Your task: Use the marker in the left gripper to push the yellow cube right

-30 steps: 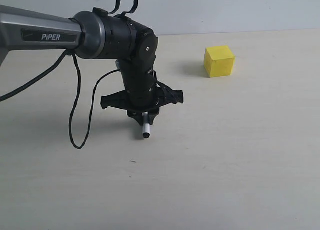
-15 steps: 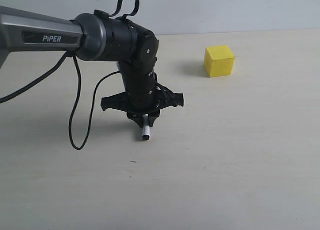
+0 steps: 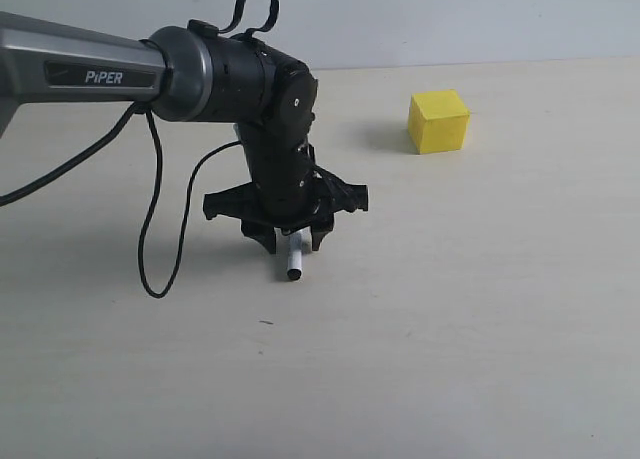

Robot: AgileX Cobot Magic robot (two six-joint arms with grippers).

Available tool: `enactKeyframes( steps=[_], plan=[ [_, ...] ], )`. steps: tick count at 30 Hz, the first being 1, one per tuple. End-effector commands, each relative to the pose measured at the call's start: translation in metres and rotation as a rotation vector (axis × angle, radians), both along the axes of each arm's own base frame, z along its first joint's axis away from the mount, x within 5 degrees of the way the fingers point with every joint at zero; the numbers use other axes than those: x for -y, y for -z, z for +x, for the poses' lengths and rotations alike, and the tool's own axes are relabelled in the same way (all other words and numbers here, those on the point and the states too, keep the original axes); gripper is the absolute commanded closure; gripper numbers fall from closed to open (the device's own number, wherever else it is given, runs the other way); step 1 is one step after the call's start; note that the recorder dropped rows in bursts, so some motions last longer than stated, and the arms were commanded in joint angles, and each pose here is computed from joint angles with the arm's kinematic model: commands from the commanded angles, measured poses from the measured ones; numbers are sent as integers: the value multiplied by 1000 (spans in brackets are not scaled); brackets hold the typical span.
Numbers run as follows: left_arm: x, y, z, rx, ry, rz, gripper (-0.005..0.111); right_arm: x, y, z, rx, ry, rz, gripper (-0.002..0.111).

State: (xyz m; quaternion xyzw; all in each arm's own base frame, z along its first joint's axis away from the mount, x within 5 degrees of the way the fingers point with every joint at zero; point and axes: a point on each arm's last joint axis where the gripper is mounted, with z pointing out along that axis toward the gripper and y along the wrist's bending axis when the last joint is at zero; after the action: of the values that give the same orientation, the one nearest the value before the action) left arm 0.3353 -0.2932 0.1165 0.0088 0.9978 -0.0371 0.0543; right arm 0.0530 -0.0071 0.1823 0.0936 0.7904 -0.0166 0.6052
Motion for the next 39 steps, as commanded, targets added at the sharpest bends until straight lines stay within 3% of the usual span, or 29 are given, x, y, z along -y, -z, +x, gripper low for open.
enactKeyframes(
  steps=[1,8,17,20,23,24,30,35,39],
  plan=[
    [2,-3,-1,12,13,-9,56,0,1,0,5,-2,-2,108],
    [3,-8,0,40,103,-12,56,0,1,0,5,-2,-2,108],
    [5,-65,-2,199,210,-84,56,0,1,0,5,-2,-2,108],
    [7,-80,-7,240,269,-84,71,0,1,0,5,-2,-2,108],
    [8,-91,-12,260,311,-83,103,0,1,0,5,-2,-2,108],
    [10,-94,-15,266,321,-87,106,0,1,0,5,-2,-2,108],
    [6,-121,-33,433,384,-195,107,0,1,0,5,-2,-2,108],
    [-20,-118,-55,585,464,-212,107,0,1,0,8,-1,-2,108],
    [-38,-123,-73,765,505,-328,107,0,1,0,8,-1,-2,108]
  ],
)
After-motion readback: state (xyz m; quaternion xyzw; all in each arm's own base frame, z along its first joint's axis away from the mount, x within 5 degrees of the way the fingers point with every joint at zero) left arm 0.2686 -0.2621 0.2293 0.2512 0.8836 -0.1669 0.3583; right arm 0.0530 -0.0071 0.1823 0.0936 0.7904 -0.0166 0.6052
